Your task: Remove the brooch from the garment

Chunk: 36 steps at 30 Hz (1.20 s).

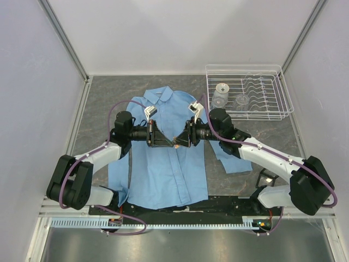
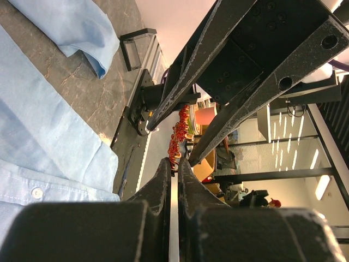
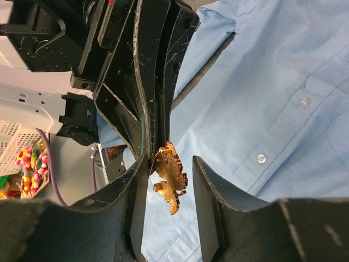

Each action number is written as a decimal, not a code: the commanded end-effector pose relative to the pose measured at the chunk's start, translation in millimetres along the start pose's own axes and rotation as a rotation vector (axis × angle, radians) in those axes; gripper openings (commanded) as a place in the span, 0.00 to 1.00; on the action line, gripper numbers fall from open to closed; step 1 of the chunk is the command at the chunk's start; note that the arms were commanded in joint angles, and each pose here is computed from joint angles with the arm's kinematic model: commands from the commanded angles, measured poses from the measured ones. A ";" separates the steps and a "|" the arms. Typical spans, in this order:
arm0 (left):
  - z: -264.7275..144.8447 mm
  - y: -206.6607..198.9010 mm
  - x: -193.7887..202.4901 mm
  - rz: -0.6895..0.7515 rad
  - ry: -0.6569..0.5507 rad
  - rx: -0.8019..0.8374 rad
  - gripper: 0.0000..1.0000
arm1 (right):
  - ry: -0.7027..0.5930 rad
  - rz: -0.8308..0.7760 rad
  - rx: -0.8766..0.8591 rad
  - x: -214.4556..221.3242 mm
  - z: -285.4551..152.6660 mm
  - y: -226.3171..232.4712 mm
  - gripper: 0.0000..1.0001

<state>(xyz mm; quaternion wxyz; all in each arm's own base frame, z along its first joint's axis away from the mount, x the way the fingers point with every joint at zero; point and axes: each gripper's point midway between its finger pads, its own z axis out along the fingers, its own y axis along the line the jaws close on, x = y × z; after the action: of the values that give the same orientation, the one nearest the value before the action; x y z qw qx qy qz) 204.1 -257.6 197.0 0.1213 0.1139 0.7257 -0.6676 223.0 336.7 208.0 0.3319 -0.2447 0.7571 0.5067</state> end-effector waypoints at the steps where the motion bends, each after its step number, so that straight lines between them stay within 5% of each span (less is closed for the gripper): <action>1: 0.1 -17.0 -6.6 0.101 0.002 0.029 0.02 | -0.027 -0.064 -0.012 -17.7 2.4 7.8 0.42; 12: -0.1 -16.8 -6.2 0.098 0.009 0.034 0.02 | -0.005 -0.081 0.000 -11.0 1.6 3.8 0.31; 36: -2.8 -37.3 -9.0 0.042 -0.026 0.187 0.02 | -0.103 -0.041 0.007 -8.0 11.1 4.3 0.27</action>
<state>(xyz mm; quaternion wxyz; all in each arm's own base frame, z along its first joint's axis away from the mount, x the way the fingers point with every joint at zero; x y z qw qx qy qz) 207.2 -256.4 204.6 0.1010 0.0913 0.6923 -0.7086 231.6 343.4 216.0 0.3744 -0.2413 0.7401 0.5039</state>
